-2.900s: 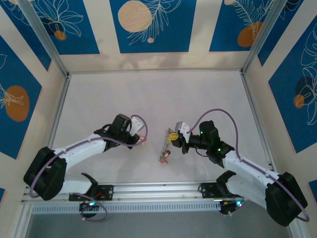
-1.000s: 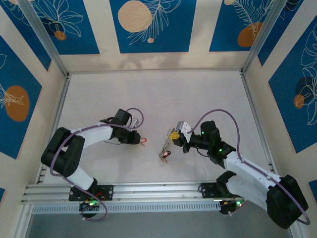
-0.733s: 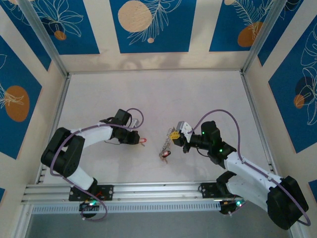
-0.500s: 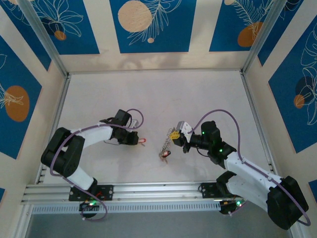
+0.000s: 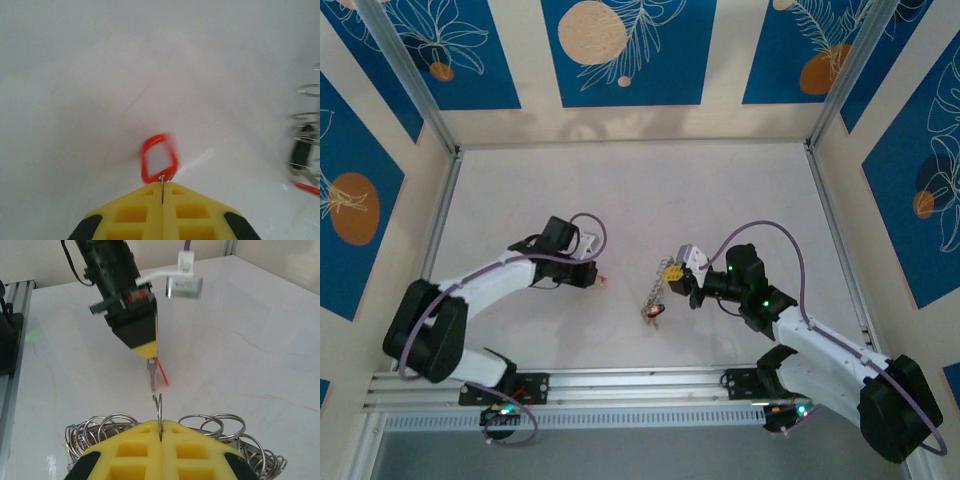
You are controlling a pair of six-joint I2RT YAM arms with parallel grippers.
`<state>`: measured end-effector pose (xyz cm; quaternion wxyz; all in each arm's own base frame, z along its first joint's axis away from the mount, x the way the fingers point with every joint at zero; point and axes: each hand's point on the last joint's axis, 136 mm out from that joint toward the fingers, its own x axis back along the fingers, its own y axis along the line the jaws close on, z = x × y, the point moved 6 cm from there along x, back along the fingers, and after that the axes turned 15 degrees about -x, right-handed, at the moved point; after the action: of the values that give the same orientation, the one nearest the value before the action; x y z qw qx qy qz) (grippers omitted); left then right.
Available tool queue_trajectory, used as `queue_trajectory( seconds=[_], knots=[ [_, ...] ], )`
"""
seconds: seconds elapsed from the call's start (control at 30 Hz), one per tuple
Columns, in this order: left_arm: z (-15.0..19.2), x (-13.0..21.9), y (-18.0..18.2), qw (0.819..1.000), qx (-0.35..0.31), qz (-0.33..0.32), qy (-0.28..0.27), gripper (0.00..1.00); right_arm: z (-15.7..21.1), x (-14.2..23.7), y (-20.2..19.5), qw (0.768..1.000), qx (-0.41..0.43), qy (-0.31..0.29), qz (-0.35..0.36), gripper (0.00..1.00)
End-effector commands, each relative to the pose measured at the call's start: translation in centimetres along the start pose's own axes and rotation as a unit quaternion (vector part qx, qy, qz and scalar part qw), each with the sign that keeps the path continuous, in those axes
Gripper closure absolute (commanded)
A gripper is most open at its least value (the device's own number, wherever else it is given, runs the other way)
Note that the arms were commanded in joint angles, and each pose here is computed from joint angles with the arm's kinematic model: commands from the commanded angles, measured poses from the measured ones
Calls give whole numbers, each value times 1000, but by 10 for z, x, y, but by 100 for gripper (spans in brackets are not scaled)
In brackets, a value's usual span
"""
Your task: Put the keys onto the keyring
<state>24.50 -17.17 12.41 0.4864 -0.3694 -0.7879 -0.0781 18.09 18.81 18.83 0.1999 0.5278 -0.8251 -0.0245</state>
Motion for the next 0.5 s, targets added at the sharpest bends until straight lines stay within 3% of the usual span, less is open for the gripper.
queue_trajectory(
  seconds=[0.0, 0.27, 0.37, 0.47],
  knots=[
    [-22, 32, -21, 991, -112, 30, -70, 100, -13, 1, 6, 1000, -4, -18, -25, 100],
    [-52, 89, -51, 948, -256, 22, -187, 100, -24, -10, 3, 997, -60, 0, -38, 100],
    [-55, 92, -64, 934, -294, 31, -199, 100, -24, -17, 4, 996, -75, 8, -50, 100],
    [-57, 90, -68, 932, -308, 26, -190, 100, -26, -25, 7, 993, -91, 21, -66, 100]
  ],
)
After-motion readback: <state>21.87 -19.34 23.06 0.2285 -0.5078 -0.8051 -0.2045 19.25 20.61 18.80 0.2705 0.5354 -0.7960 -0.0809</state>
